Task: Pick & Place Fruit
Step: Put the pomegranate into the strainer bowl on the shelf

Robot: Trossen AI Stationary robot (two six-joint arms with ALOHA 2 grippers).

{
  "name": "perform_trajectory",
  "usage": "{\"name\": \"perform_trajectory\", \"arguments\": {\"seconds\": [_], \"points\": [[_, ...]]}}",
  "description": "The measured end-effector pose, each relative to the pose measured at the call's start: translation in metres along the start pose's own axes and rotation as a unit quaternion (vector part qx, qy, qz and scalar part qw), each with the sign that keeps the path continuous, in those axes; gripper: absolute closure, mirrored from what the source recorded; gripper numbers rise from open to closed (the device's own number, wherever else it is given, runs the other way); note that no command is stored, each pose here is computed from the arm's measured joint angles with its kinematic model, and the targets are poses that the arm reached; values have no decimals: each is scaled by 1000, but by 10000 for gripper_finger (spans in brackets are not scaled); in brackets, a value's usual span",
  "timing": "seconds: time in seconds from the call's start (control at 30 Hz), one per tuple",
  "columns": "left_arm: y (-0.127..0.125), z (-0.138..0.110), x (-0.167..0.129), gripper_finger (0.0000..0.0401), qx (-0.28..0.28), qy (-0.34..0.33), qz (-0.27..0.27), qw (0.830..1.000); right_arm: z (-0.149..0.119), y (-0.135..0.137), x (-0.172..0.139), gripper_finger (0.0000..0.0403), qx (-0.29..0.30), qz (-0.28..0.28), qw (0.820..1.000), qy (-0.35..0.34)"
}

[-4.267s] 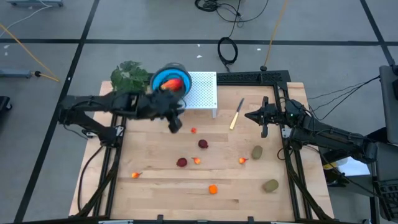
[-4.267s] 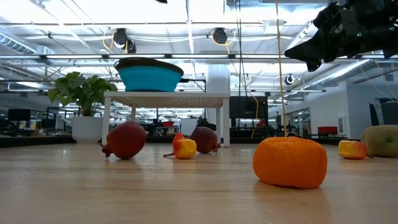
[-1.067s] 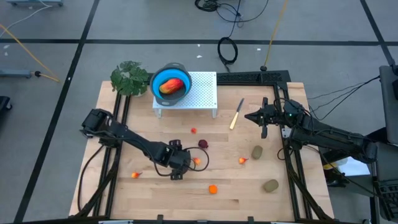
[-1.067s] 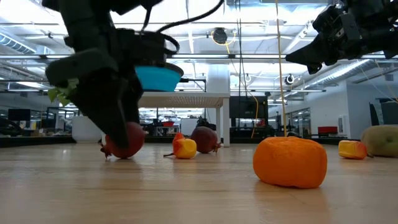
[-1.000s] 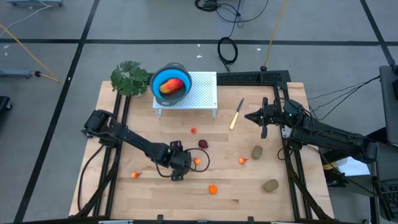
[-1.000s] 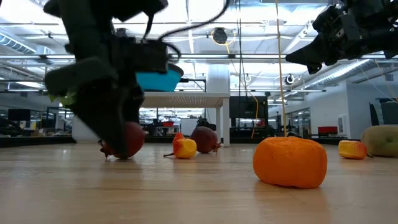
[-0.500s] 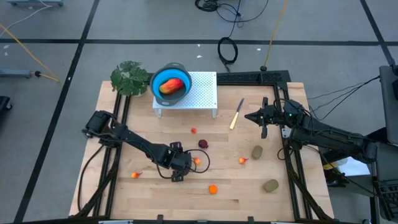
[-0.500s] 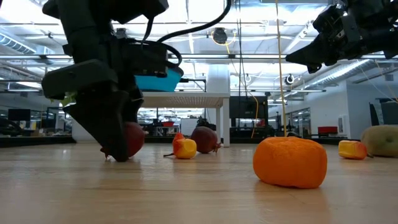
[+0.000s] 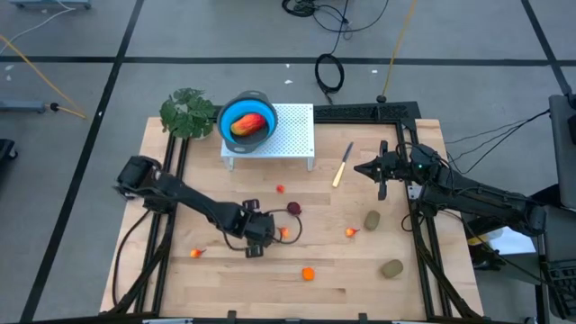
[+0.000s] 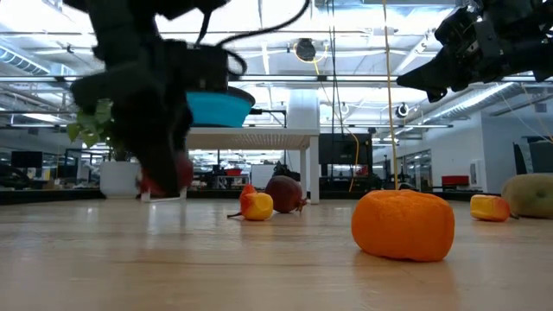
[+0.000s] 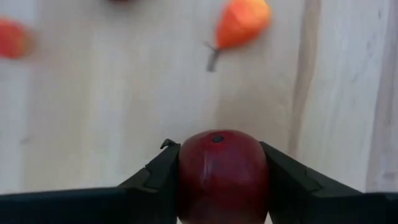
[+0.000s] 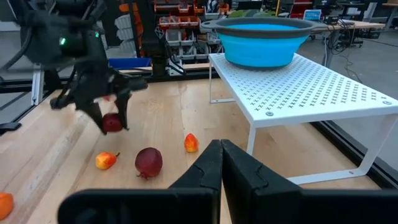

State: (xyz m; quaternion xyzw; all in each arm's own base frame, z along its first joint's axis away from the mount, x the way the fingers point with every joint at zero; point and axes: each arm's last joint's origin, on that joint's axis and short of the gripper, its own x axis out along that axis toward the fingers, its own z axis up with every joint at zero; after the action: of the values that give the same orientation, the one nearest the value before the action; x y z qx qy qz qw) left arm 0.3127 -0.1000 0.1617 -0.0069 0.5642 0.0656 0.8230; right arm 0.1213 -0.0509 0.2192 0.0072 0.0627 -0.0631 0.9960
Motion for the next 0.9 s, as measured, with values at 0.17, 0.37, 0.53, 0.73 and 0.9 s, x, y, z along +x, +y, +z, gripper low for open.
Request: {"name": "perform_trajectory", "arguments": {"seconds": [0.17,0.37,0.53,0.73,0.9], "points": [[18,8,-41,199,-60,-58,-16,996,0,0,0,403,0,0,1000,0],[39,21,-90,203,-166,-180,-35,969,0,0,0,403,0,0,1000,0],[60,23,-114,227,-314,-221,-64,921,0,0,0,403,0,0,1000,0],[74,22,-125,213,-511,-202,-131,826,0,0,0,403,0,0,1000,0],[77,24,-124,193,-608,-127,-211,755,0,0,0,403,0,0,1000,0]]}}
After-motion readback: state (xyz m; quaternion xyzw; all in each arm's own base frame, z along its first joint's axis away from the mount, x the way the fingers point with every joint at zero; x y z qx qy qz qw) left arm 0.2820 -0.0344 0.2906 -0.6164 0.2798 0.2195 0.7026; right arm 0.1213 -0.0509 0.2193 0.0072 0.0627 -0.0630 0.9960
